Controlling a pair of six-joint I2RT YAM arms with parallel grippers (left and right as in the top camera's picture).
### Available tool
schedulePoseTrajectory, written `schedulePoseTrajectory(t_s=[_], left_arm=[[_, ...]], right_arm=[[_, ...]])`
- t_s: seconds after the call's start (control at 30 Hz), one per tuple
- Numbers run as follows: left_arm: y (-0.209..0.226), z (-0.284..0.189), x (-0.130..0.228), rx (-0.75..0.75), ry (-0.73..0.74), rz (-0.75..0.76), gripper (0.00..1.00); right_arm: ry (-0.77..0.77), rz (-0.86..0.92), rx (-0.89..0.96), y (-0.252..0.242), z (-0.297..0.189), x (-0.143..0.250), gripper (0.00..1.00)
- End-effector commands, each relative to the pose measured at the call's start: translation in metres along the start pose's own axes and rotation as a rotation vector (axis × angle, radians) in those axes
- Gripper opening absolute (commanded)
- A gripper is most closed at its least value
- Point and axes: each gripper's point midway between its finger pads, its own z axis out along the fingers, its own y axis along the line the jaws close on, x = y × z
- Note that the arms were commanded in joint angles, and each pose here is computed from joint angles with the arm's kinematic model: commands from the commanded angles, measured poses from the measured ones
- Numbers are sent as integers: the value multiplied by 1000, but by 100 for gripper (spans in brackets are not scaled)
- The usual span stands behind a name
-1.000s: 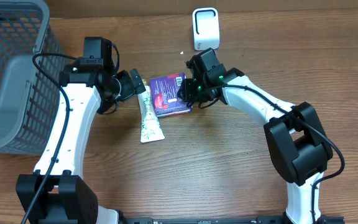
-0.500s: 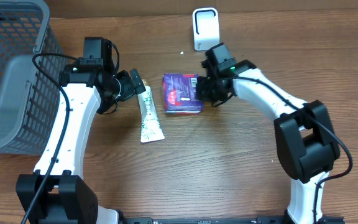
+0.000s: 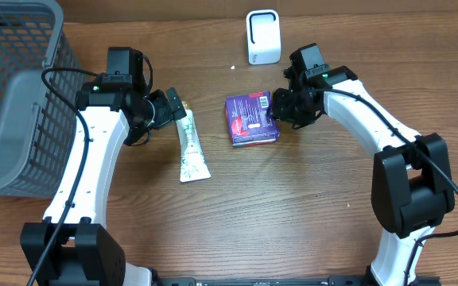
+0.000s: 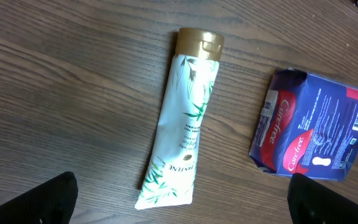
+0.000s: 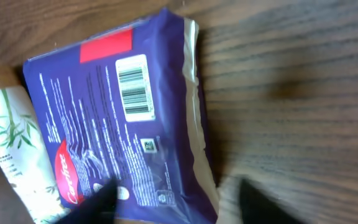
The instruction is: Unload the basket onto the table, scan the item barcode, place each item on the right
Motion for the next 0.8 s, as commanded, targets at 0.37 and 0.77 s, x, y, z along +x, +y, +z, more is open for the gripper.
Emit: schedulePoseTrajectory(t_s=[0.37, 0.77], left_arm=[[-2, -2, -5, 10, -7, 2, 99], [-3, -2, -5, 10, -7, 2, 100]], right_arm=[[-121, 111, -118, -34, -50, -52, 100], [-202, 190, 55, -91, -61, -69, 100]])
